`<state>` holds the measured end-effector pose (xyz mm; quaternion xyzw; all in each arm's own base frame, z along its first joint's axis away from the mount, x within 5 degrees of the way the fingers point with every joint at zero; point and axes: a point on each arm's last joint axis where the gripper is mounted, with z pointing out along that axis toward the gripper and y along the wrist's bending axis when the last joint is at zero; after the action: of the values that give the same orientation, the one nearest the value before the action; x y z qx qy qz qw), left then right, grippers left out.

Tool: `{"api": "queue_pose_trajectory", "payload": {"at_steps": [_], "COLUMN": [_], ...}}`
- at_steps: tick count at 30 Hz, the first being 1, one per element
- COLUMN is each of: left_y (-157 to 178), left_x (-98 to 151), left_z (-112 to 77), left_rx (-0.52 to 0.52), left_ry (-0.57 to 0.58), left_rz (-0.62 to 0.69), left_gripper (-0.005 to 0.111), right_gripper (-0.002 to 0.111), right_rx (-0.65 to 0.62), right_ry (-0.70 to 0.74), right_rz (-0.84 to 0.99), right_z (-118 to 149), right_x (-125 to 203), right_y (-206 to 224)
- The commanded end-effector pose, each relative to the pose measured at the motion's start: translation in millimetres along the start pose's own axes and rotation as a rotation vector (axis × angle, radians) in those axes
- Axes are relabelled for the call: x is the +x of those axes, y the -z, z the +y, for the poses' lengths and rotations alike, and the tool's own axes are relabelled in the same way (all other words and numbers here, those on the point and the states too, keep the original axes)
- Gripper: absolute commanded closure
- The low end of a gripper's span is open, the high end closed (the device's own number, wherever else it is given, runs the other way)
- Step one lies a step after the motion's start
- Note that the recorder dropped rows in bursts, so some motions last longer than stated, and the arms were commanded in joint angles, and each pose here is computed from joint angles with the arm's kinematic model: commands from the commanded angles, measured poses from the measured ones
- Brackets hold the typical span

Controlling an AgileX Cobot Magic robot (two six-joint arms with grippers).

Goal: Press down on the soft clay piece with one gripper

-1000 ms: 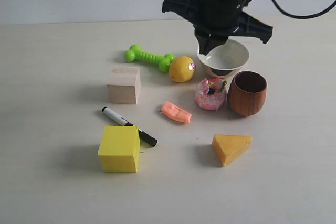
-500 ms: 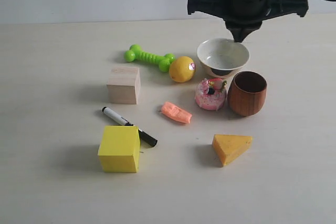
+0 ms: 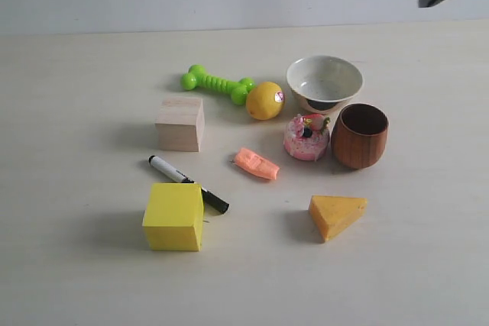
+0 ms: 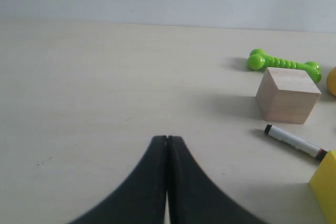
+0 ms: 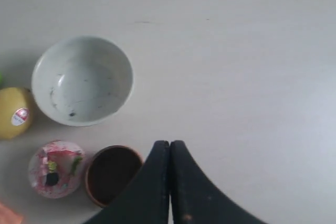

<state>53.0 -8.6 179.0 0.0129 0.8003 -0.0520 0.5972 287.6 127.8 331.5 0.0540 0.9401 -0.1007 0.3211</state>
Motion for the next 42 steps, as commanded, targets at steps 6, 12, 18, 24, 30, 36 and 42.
{"api": "queue_pose_trajectory", "payload": {"at_steps": [6,12,18,24,30,36,42], "left_y": [1,1,1,1,1,1,1], "left_x": [-2,-2,-2,-2,-2,-2,-2], "left_z": [0.2,0.2,0.2,0.2,0.2,0.2,0.2], "left_rx": [-0.004,-0.004,-0.004,-0.004,-0.004,-0.004,-0.004], "left_ry": [0.003,0.003,0.003,0.003,0.003,0.003,0.003], "left_rz": [-0.019,-0.019,-0.019,-0.019,-0.019,-0.019,-0.019], "left_gripper": [0.107,0.107,0.107,0.107,0.107,0.107,0.107], "right_gripper": [0.108,0.108,0.108,0.108,0.108,0.108,0.108], "right_rx": [-0.017,-0.075,-0.054,-0.012,-0.031,-0.18,-0.21], "right_ry": [-0.158,-0.251,-0.328,-0.371,-0.357,-0.319,-0.302], "right_rz": [-0.069,-0.15,-0.285,-0.488,-0.571,-0.74,-0.777], "right_z": [-77,-121,-156,-175,-173,-158,-151], "right_x": [39,76,119,170,192,192,226], "right_y": [-3,-9,0,30,34,25,11]}}
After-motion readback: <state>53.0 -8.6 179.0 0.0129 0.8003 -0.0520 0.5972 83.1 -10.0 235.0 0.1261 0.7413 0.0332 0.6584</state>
